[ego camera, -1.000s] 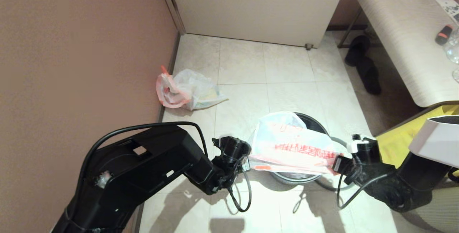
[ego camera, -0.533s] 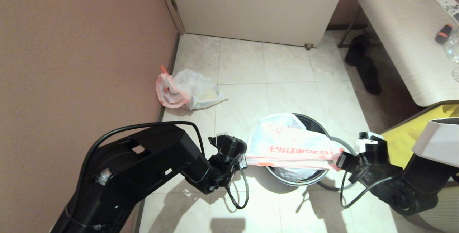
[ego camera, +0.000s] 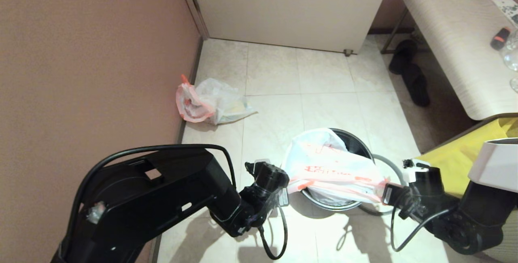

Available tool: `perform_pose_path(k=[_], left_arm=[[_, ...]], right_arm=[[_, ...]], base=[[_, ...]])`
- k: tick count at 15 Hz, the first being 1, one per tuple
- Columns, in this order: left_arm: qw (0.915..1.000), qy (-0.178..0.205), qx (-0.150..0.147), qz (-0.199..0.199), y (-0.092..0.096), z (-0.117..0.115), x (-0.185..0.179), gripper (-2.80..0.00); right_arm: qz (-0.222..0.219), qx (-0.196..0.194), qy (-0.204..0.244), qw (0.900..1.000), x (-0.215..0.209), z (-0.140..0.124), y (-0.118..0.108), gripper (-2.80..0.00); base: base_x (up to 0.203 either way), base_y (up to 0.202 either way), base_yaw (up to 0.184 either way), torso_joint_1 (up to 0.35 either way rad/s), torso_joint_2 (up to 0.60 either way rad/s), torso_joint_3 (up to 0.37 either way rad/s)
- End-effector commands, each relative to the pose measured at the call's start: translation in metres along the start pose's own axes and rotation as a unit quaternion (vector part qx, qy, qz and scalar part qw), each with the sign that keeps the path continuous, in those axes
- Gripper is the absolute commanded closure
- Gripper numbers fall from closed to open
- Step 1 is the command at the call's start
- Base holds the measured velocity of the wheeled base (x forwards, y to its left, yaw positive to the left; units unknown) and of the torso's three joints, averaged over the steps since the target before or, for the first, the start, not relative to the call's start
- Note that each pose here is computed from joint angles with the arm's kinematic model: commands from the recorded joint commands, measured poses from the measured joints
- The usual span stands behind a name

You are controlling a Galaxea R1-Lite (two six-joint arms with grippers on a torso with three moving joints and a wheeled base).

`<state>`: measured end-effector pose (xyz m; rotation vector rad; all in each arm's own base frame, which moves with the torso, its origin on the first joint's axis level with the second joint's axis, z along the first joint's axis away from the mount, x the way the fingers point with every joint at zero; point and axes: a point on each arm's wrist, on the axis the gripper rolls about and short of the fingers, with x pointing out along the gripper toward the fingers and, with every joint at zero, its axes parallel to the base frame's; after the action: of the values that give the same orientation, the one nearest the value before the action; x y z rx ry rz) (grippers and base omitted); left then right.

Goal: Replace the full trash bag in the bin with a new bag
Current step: Put the new garbage bag on the trash can

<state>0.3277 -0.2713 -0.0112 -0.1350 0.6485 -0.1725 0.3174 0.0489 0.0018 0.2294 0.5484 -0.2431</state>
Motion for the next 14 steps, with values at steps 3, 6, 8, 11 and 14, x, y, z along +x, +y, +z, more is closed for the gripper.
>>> perform_pose_path(k=[3, 6, 8, 11, 14], left_arm=[[0.9990, 0.031, 0.026, 0.019, 0.010, -0.023, 0.007, 0.00], [0.9971, 0.044, 0.050, 0.036, 0.021, -0.032, 0.020, 0.00], [0.9978, 0.018, 0.035, 0.053, 0.026, -0.019, 0.031, 0.00], [0.9958, -0.064, -0.020, 0.063, 0.024, 0.010, 0.039, 0.00], [0.9921, -0.109, -0.038, 0.049, 0.014, 0.023, 0.038, 0.00]], right_arm=[[-0.013, -0.037, 0.035, 0.999, 0.013, -0.023, -0.004, 0.00], [-0.021, -0.050, 0.046, 0.997, 0.021, -0.031, -0.006, 0.00], [-0.026, -0.041, 0.028, 0.998, 0.026, -0.026, -0.005, 0.00], [-0.014, -0.007, -0.059, 0.998, 0.025, -0.008, -0.002, 0.00], [-0.007, 0.015, -0.120, 0.993, 0.020, 0.003, 0.000, 0.00]], base=[[0.000, 0.000, 0.000, 0.000, 0.00, 0.000], [0.000, 0.000, 0.000, 0.000, 0.00, 0.000], [0.000, 0.000, 0.000, 0.000, 0.00, 0.000], [0.000, 0.000, 0.000, 0.000, 0.00, 0.000], [0.000, 0.000, 0.000, 0.000, 0.00, 0.000]])
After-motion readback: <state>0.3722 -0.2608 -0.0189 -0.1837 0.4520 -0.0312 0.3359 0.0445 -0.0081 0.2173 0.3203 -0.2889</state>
